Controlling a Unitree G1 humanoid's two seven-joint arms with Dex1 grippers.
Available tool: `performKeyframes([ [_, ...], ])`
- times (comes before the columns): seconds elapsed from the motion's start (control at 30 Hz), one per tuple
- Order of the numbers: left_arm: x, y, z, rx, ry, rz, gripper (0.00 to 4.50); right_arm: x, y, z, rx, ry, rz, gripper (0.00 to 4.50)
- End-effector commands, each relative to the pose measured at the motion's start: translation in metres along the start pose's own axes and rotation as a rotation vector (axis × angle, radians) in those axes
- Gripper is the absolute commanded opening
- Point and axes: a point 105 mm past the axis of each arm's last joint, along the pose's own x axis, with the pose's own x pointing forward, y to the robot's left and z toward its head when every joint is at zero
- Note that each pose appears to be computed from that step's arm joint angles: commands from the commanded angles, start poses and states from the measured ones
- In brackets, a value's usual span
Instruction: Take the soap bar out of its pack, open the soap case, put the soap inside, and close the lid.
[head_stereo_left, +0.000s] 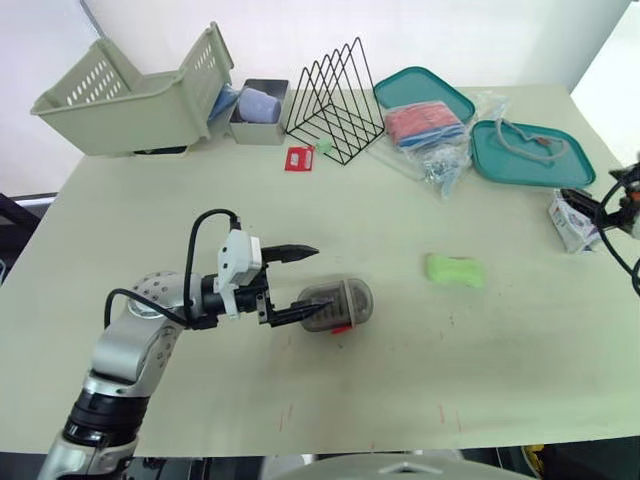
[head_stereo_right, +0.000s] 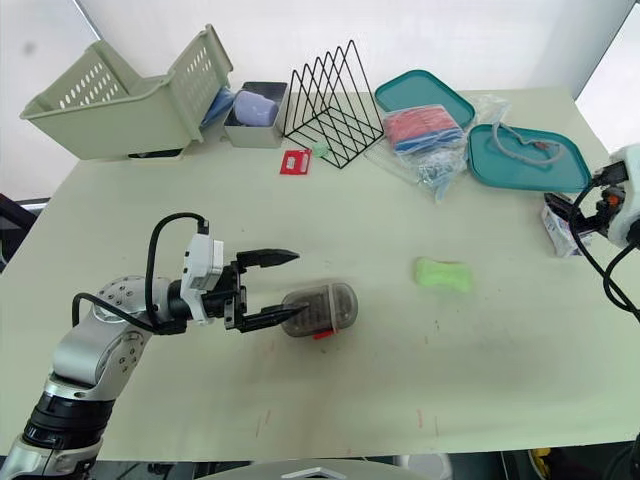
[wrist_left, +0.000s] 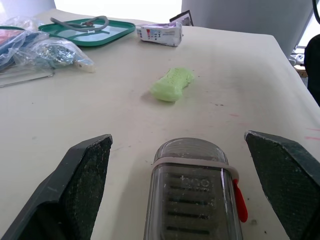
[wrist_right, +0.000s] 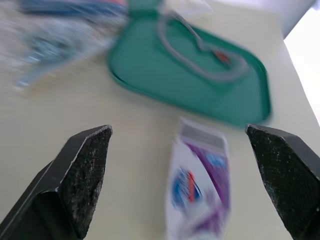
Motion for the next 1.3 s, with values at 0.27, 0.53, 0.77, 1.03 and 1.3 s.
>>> performKeyframes([
  [0.27,0.006,-0.006,-0.011,0.021,0.109,-0.088,4.50,-0.032,0.076,-0.049,-0.248,-0.113,0.814,4.48],
  [0.53,0.000,-0.010,-0.029,0.037,0.248,-0.074,4.50,-0.039,0.073,-0.070,-0.335,-0.101,0.903,4.48],
  [0.77,0.000,-0.014,-0.037,0.064,0.328,-0.059,4.50,-0.038,0.075,-0.074,-0.327,-0.109,0.904,4.48],
  [1.03,0.002,-0.016,-0.040,0.088,0.349,-0.061,4.50,-0.035,0.076,-0.073,-0.325,-0.111,0.903,4.48],
  [1.3,0.007,-0.012,-0.045,0.116,0.364,-0.048,4.50,-0.033,0.080,-0.069,-0.301,-0.130,0.907,4.48],
])
